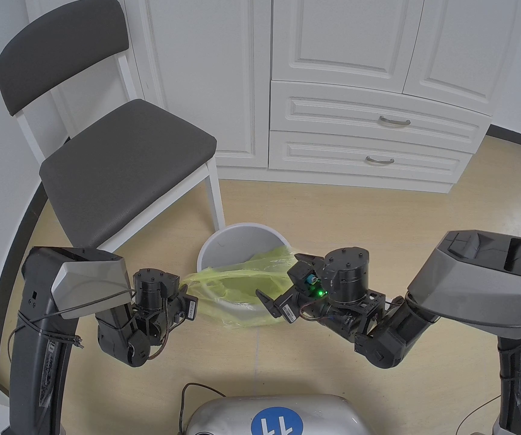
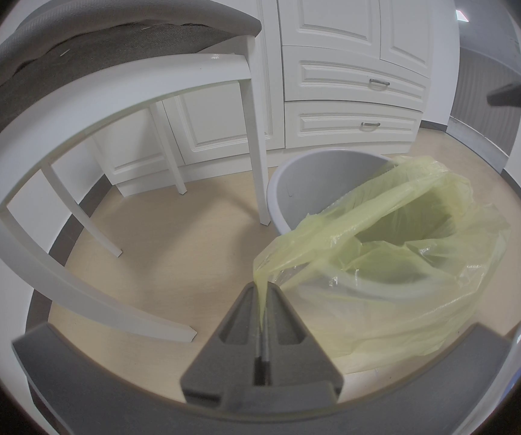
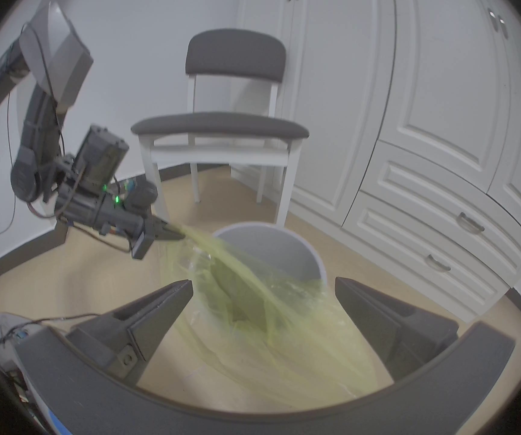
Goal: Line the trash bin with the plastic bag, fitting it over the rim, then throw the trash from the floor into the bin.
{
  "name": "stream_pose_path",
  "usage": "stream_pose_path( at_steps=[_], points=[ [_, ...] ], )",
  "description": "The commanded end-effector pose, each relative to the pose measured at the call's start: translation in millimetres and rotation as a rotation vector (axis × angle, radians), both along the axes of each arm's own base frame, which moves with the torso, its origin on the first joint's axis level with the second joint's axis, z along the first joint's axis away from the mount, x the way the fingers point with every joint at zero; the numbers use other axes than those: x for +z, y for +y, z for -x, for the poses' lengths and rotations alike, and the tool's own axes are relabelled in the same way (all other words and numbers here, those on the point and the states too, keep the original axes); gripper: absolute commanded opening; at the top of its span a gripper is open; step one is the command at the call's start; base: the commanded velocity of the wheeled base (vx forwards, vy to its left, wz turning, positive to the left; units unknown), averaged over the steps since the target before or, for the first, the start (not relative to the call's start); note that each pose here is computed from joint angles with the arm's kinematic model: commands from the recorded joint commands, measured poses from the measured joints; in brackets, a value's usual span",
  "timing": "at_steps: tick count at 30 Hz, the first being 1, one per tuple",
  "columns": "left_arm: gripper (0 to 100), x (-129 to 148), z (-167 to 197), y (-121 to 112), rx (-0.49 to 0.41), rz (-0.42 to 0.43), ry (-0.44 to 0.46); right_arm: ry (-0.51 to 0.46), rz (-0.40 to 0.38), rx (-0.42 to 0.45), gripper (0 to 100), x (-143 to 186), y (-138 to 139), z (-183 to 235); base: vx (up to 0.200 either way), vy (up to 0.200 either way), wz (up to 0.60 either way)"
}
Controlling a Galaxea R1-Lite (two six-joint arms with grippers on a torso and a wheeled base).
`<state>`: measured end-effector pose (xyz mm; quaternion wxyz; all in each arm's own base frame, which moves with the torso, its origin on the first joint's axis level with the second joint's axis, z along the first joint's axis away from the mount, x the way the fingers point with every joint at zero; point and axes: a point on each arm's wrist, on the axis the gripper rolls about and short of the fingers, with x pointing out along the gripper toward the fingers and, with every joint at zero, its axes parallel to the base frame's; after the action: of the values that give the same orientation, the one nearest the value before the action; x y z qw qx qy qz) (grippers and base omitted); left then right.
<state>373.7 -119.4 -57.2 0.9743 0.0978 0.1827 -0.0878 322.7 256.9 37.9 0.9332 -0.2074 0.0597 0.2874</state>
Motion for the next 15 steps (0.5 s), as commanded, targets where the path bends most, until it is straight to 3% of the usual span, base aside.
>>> stream_pose_path(
  at_steps=[1,6,7,15],
  points=[
    [0,-5.8,0.1,1.3,-0.007,0.001,0.012,0.034,0.050,-0.004,100,-25.0,7.9,-8.8,0.000,0.000,0.00],
    [0,-5.2,-2.2,8.7,0.008,-0.001,0.010,0.053,0.083,-0.001,100,-38.3,9.1,-10.4,0.000,0.000,0.00],
    [100,-4.8,-2.8,10.4,0.010,0.001,0.011,0.051,0.085,-0.002,100,-39.6,10.0,-11.5,0.000,0.000,0.00],
    [100,-3.0,-4.2,15.2,0.008,0.008,0.008,0.069,0.122,-0.036,100,-46.7,15.5,-22.7,0.000,0.000,0.00]
  ],
)
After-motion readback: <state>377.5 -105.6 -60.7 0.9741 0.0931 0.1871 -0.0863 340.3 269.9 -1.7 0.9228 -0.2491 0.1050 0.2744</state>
